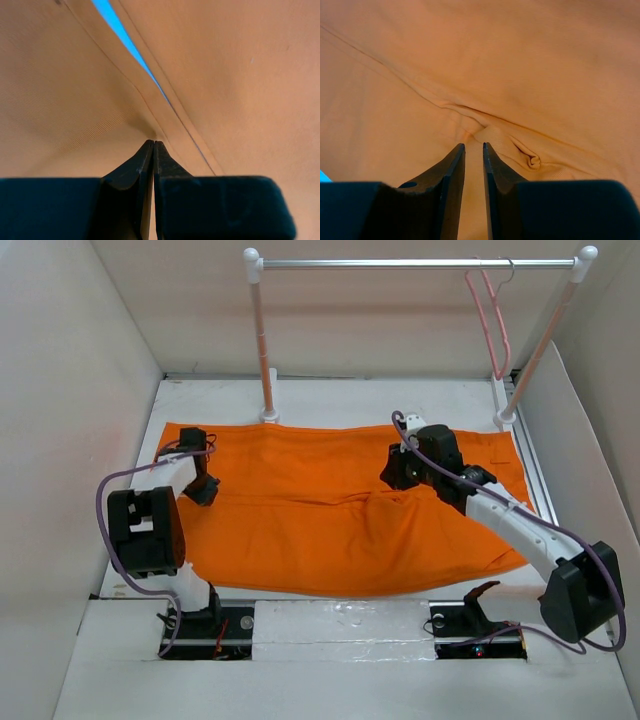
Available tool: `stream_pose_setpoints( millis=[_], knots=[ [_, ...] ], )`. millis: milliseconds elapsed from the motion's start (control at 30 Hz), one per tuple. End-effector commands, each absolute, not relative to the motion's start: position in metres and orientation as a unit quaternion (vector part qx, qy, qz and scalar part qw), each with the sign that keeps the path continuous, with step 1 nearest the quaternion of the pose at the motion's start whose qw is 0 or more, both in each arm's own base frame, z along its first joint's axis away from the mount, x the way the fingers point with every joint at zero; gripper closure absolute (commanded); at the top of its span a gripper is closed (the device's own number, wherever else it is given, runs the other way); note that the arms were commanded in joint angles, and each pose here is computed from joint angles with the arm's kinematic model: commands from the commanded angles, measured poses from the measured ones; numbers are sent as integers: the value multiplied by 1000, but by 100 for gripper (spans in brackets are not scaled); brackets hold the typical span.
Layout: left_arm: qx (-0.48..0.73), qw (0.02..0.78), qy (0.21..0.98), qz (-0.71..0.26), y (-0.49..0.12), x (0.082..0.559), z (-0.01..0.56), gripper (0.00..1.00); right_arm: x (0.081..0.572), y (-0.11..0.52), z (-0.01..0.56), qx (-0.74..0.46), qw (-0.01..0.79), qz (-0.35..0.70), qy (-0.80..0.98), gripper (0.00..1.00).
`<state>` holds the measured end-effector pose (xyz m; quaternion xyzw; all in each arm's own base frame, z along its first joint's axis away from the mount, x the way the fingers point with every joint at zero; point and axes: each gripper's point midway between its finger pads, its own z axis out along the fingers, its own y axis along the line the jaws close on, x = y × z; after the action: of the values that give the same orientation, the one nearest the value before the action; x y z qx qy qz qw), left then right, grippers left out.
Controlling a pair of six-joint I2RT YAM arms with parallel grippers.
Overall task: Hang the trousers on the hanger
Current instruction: Flatten out the trousers at the center of the board.
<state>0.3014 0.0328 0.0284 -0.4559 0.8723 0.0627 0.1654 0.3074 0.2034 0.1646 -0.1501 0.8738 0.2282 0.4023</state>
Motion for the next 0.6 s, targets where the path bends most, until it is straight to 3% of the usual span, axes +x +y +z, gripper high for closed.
stream_pose_setpoints(
  millis=[0, 67, 200, 333, 467, 567],
  knots=[
    [-465, 201, 857, 91, 60, 310, 52, 100, 307, 209, 188, -180, 422, 241, 855, 73],
    [-489, 204, 843, 93, 81, 311, 63, 100, 303, 211, 188, -190, 416, 250, 853, 67],
    [-488, 218, 842, 75, 79, 295, 85, 100, 283, 222, 184, -223, 403, 267, 847, 67],
    [-500, 190, 844, 24, 52, 254, 53, 100, 269, 225, 181, -234, 405, 277, 840, 68],
    [-521, 134, 843, -15, 32, 255, 22, 100, 263, 229, 184, -251, 399, 289, 833, 68],
    [-528, 119, 840, 24, 46, 270, 10, 100, 264, 224, 189, -255, 405, 284, 831, 68]
  ],
)
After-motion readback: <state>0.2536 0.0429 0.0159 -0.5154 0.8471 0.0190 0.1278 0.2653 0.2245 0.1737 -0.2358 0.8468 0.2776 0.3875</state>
